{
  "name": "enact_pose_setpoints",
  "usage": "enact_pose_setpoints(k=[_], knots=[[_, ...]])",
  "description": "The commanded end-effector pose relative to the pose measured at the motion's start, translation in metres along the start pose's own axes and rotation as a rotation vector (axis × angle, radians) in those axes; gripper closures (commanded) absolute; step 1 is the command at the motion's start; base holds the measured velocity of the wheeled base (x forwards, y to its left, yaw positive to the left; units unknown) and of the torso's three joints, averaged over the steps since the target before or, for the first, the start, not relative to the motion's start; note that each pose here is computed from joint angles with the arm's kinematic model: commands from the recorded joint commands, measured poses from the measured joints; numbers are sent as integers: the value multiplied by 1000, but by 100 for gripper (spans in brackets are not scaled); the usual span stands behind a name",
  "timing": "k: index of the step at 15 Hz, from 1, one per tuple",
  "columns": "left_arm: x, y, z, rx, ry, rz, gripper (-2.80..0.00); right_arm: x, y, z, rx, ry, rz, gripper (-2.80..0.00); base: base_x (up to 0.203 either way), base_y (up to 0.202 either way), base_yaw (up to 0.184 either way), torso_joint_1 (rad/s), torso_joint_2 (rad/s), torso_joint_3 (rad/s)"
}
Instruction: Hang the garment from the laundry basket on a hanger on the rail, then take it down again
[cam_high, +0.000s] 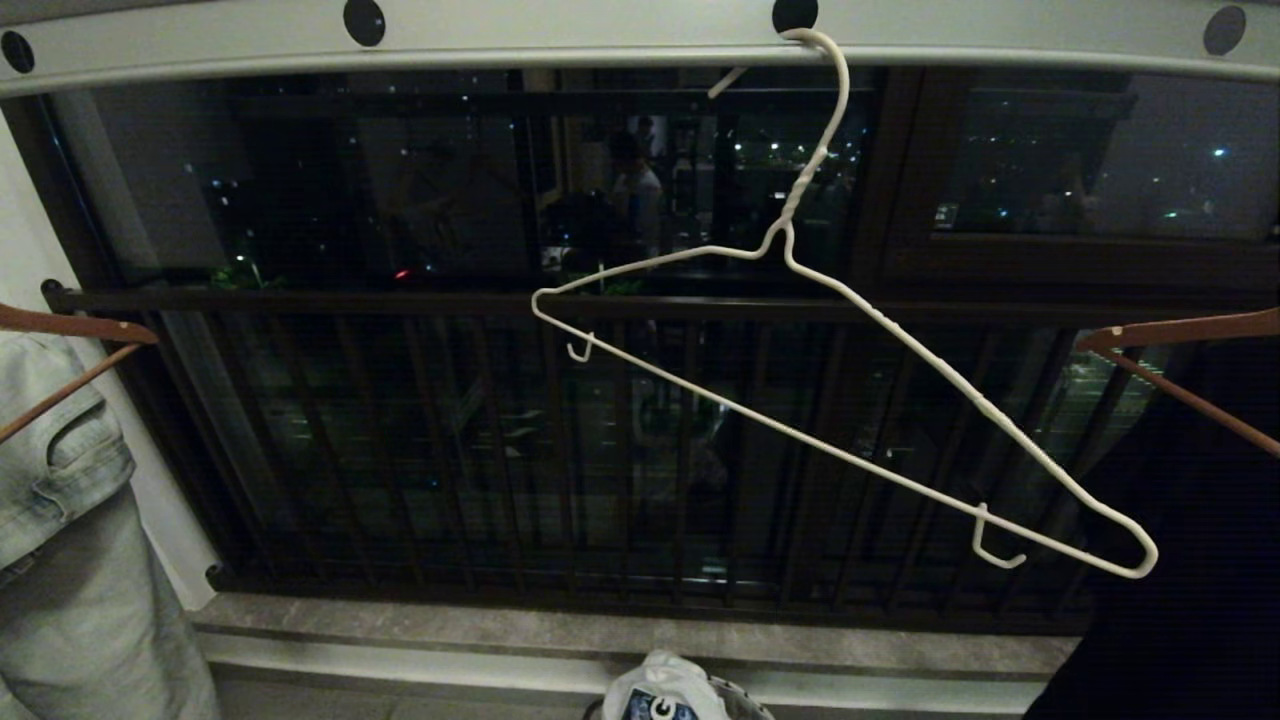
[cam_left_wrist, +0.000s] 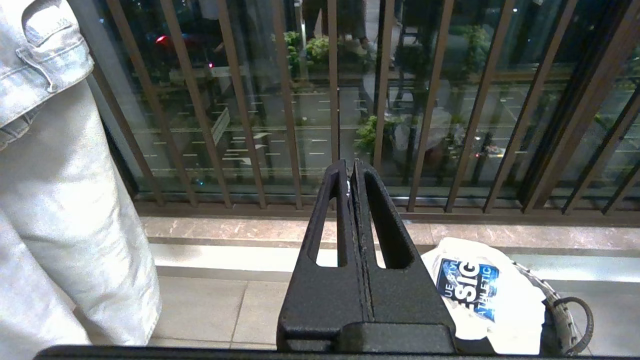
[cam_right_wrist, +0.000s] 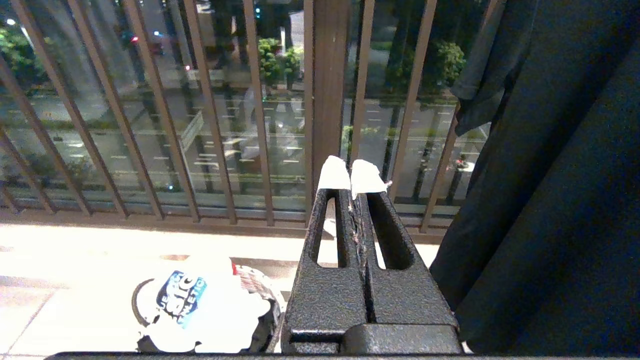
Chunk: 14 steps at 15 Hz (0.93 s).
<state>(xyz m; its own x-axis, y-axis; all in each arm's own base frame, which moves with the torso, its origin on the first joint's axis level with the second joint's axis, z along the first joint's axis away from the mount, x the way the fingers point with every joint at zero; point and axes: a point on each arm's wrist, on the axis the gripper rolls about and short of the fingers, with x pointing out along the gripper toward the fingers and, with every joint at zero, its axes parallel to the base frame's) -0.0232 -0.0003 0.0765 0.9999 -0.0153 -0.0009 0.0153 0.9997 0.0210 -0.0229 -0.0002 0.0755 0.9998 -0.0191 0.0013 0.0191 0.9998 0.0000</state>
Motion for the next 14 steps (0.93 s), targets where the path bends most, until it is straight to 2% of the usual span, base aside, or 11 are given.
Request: enact_pose_setpoints(k=[1,14], knots=[[0,0,0,0,-1,0,0,0,0,0,0,1,-1,0,0,0,0,0,0,0],[0,0,0,0,-1,0,0,0,0,0,0,1,-1,0,0,0,0,0,0,0]])
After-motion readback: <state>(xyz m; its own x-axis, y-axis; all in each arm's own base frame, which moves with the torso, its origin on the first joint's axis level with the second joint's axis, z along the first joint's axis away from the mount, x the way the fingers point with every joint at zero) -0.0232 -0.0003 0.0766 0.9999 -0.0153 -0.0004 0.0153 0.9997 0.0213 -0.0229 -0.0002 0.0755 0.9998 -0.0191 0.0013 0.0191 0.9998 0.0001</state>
